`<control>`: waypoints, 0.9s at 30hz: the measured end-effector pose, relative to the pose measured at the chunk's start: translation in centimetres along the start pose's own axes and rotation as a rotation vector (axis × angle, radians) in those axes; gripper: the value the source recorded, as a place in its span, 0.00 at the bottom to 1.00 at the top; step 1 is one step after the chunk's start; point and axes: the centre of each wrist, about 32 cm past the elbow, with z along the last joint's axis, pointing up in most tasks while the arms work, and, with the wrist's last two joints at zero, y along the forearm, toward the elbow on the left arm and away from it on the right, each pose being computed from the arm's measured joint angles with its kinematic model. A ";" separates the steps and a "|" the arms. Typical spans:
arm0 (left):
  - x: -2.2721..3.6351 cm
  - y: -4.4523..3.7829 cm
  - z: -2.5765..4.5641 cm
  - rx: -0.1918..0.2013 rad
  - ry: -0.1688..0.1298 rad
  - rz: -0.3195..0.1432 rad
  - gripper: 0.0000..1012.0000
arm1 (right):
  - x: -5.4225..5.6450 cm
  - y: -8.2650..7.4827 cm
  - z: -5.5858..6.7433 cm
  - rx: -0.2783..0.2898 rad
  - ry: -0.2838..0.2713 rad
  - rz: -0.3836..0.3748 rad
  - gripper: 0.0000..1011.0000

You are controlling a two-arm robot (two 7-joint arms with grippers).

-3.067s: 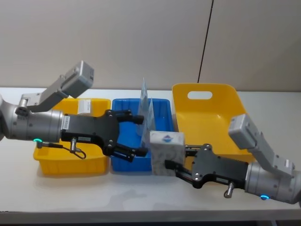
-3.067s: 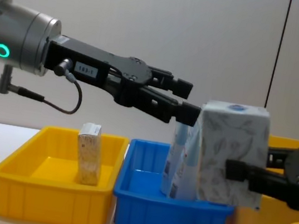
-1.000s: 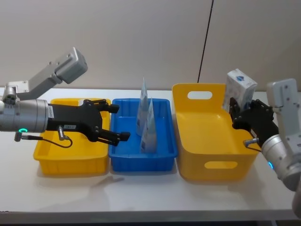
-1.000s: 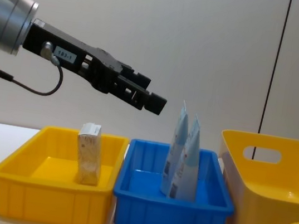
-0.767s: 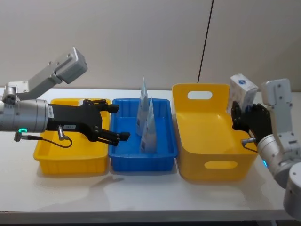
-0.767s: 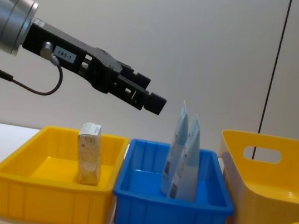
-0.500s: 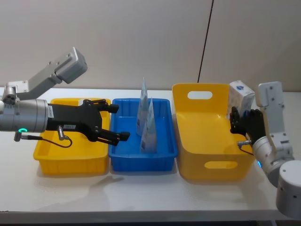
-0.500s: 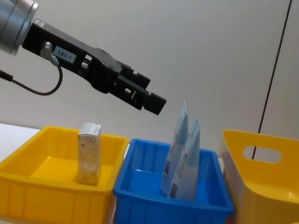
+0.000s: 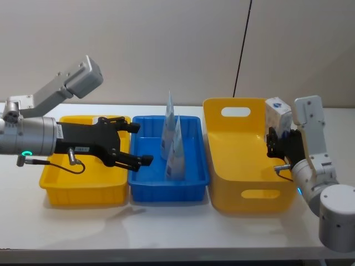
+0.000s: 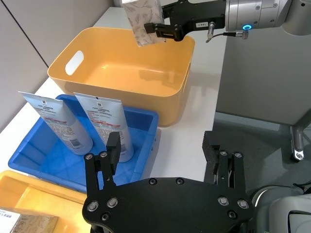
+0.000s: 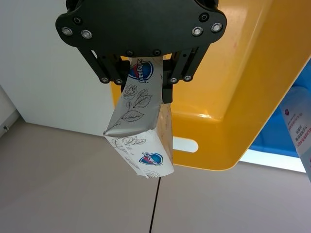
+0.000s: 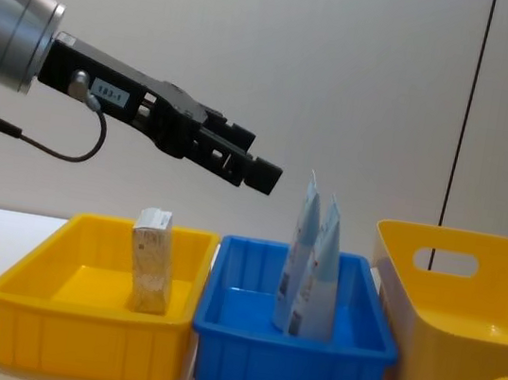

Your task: Bimanual collaborative sorting of washing and personal care products

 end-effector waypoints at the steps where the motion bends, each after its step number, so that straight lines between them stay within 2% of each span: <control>1: 0.00 0.00 0.00 0.000 0.000 0.000 0.99 | 0.0 0.0 0.0 0.000 -0.001 0.000 0.31; 10: 0.00 0.00 0.00 0.000 0.000 0.000 0.99 | -0.1 0.3 0.1 -0.003 -0.009 0.004 0.33; 14: 0.00 0.00 0.00 0.000 0.000 0.000 0.99 | -0.1 0.4 0.1 -0.003 -0.011 0.005 0.45; 15: 0.00 0.00 0.00 0.000 0.000 0.000 0.99 | -0.1 0.4 0.1 -0.003 -0.011 0.005 0.51; 18: 0.00 0.00 0.00 0.000 0.000 0.000 0.99 | -0.1 0.5 0.1 -0.004 -0.012 0.006 0.57; 20: 0.00 0.00 0.00 0.000 0.000 0.000 0.99 | -0.1 0.5 0.1 -0.004 -0.013 0.006 0.65; 27: 0.00 0.00 0.00 0.000 0.000 0.000 0.99 | -0.1 0.5 0.1 -0.004 -0.014 0.006 0.85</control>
